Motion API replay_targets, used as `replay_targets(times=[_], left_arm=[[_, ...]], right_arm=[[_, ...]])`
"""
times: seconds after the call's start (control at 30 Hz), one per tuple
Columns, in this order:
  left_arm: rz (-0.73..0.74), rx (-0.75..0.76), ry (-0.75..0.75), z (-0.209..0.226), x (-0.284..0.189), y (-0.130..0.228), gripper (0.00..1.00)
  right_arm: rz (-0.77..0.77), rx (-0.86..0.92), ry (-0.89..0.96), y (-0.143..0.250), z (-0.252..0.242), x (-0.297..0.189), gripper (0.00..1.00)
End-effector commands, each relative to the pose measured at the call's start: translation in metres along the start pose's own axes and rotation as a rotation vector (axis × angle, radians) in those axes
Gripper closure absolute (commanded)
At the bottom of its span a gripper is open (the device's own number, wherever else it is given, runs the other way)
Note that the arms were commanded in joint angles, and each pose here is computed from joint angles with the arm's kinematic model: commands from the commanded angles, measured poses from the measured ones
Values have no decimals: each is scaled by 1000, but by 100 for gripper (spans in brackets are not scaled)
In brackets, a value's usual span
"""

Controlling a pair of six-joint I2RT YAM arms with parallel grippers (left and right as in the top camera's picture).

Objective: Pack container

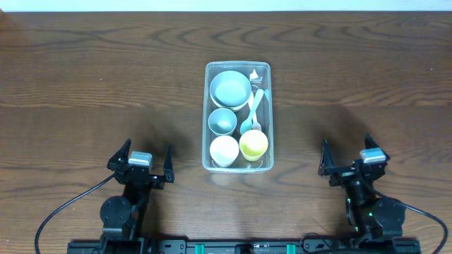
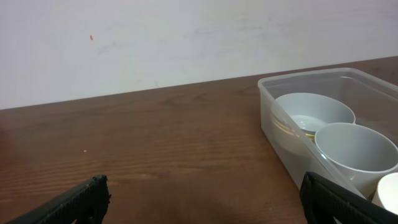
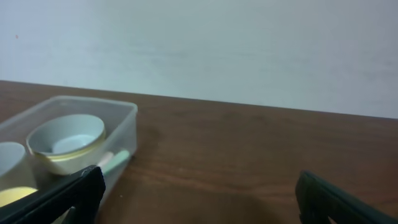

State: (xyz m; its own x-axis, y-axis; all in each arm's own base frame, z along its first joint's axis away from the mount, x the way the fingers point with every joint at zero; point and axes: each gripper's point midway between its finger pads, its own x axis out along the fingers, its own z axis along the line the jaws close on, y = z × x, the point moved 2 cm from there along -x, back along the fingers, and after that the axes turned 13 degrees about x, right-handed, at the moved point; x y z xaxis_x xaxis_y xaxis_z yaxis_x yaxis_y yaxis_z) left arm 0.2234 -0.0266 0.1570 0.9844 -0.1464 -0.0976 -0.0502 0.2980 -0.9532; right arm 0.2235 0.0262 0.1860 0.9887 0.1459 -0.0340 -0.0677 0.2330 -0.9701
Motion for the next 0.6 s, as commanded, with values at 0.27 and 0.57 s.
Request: replay_targets(times=[0.27,0.57], left_arm=[[45,15,16,-4,1,15,2],[45,15,16,-4,1,15,2]], right_arm=[[28,-69,19,24,-11,2,1],[29,-76,41,24,-14,2,1]])
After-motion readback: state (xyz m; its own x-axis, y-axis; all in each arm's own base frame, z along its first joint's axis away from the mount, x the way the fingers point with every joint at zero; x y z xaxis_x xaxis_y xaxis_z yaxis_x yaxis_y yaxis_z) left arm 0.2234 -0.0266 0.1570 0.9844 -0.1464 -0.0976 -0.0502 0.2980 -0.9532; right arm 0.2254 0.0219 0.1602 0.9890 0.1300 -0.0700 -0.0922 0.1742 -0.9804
